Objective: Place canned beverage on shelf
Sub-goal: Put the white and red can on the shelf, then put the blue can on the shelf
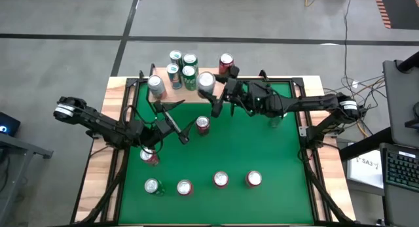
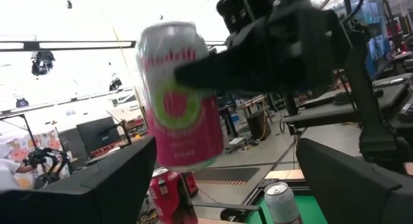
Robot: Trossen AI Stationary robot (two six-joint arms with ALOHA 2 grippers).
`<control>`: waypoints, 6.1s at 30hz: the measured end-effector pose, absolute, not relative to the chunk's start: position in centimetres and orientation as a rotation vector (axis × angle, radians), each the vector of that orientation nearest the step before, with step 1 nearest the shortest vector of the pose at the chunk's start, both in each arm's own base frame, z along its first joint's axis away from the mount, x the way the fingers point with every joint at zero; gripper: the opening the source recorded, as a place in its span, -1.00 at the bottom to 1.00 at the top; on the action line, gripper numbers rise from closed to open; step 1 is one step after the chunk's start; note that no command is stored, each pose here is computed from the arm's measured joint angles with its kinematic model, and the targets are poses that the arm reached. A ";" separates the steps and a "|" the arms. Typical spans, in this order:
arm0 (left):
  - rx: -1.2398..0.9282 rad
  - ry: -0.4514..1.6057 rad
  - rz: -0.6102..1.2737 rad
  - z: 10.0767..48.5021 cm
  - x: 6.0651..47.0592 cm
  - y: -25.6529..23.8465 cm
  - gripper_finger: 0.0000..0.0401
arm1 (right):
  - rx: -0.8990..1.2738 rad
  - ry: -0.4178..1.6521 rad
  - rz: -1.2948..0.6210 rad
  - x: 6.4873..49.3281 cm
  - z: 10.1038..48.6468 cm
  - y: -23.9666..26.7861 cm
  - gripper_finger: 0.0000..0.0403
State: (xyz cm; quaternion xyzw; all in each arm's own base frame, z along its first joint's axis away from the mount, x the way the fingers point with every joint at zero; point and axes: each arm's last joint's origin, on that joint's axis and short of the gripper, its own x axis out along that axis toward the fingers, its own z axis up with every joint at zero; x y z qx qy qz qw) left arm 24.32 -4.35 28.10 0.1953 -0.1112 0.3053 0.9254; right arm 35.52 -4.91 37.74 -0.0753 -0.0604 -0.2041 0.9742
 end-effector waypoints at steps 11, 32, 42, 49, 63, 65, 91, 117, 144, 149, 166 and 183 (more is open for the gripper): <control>0.450 -0.209 0.642 29.9 22.5 -3.8 0.77 | -0.076 -0.026 -0.424 34.6 33.6 -9.4 0.44; 0.488 -0.182 0.389 32.0 16.7 -2.8 0.66 | 0.000 0.017 -0.446 36.7 26.3 -11.2 0.45; 0.479 -0.139 0.447 32.2 15.3 -2.3 0.66 | 0.017 0.014 -0.502 36.9 26.2 -11.6 0.45; 0.487 -0.133 0.450 32.2 15.2 -2.2 0.66 | 0.009 0.024 -0.543 36.8 26.1 -11.7 0.45; 0.504 -0.125 0.451 32.2 15.3 -2.3 0.66 | 0.001 0.087 -0.541 36.8 25.4 -11.6 0.45; 0.504 -0.125 0.451 32.2 15.3 -2.3 0.66 | 0.000 0.088 -0.541 36.8 25.3 -11.6 0.45; 0.517 -0.084 0.532 32.1 15.2 -2.0 0.66 | 0.033 0.018 -0.567 35.7 28.1 -11.6 0.80; 0.527 -0.071 0.530 32.0 15.4 -2.1 0.66 | 0.170 0.187 -0.524 35.5 36.7 -8.7 -0.26; 0.533 -0.065 0.528 31.9 15.5 -2.1 0.66 | 0.117 0.338 -0.588 38.5 33.8 -10.0 -0.95; 0.533 -0.065 0.528 31.9 15.5 -2.1 0.66 | 0.107 0.356 -0.566 38.6 33.7 -9.7 -0.95; 0.540 -0.063 0.530 31.9 15.5 -2.1 0.66 | 0.018 0.449 -0.529 38.2 34.0 -9.5 -0.95; 0.541 -0.063 0.531 31.9 15.5 -2.1 0.66 | 0.043 0.348 -0.609 39.2 35.5 -10.2 -0.96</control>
